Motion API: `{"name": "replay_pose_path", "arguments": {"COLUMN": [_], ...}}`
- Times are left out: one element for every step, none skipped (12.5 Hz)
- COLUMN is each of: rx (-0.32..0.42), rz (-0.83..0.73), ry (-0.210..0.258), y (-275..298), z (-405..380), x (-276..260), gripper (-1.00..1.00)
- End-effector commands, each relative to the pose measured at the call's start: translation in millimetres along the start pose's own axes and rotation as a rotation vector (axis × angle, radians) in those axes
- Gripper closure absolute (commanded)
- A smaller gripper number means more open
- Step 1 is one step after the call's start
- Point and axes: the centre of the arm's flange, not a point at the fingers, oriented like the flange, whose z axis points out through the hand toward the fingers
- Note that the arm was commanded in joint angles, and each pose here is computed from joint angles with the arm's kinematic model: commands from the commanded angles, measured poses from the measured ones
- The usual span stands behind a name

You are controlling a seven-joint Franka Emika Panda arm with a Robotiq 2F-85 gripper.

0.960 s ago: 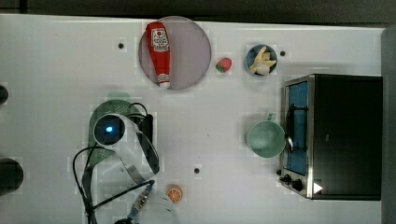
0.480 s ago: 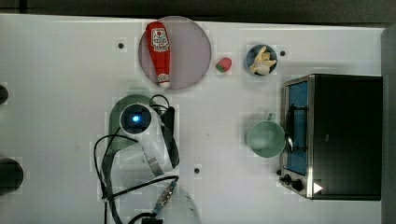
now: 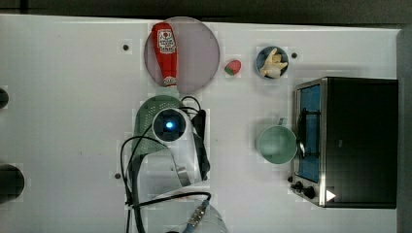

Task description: Drag strainer left to right.

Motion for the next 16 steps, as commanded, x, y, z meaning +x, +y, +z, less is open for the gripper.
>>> {"name": "replay_pose_path", "arguments": {"rx": [0.006,0.006,0.006,0.005,0.004,0.005,0.009,0.007,0.006,0.005,0.008,0.01,0.009,0.008,0.006,0.005], "rz": [-0.073,-0.073,-0.077,-0.085,-0.089,-0.093,-0.093,-0.095,-0.103,-0.1,-0.099,-0.092,-0.082,-0.072,-0.074,-0.089], "ry": [0.019,0.024,0.029,0.034,0.04,0.045,0.05,0.056,0.062,0.067,0.071,0.076,0.08,0.084,0.087,0.089], "y": [-11.0,-12.4,-13.9,-15.0,-15.9,-17.2,-18.9,-19.5,-19.9,-20.1,-20.6,-20.7,-20.5,-20.1,-19.6,-19.3], "z": [-5.8,-5.4,-5.4,-5.3,-4.6,-4.6,-4.9,-4.6,-4.2,-3.9,-4.1,-4.1,-4.1,-3.9,-3.7,-3.6], "x": [25.5,34.5,43.6,52.5,61.9,71.8,82.3,93.3,103.8,114.4,123.2,131.2,138.6,145.5,151.5,155.9], "gripper": [-1.0,-1.0,-1.0,-1.0,-1.0,-1.0,-1.0,-1.0,-1.0,-1.0,-1.0,-1.0,-1.0,-1.0,-1.0,-1.0]}}
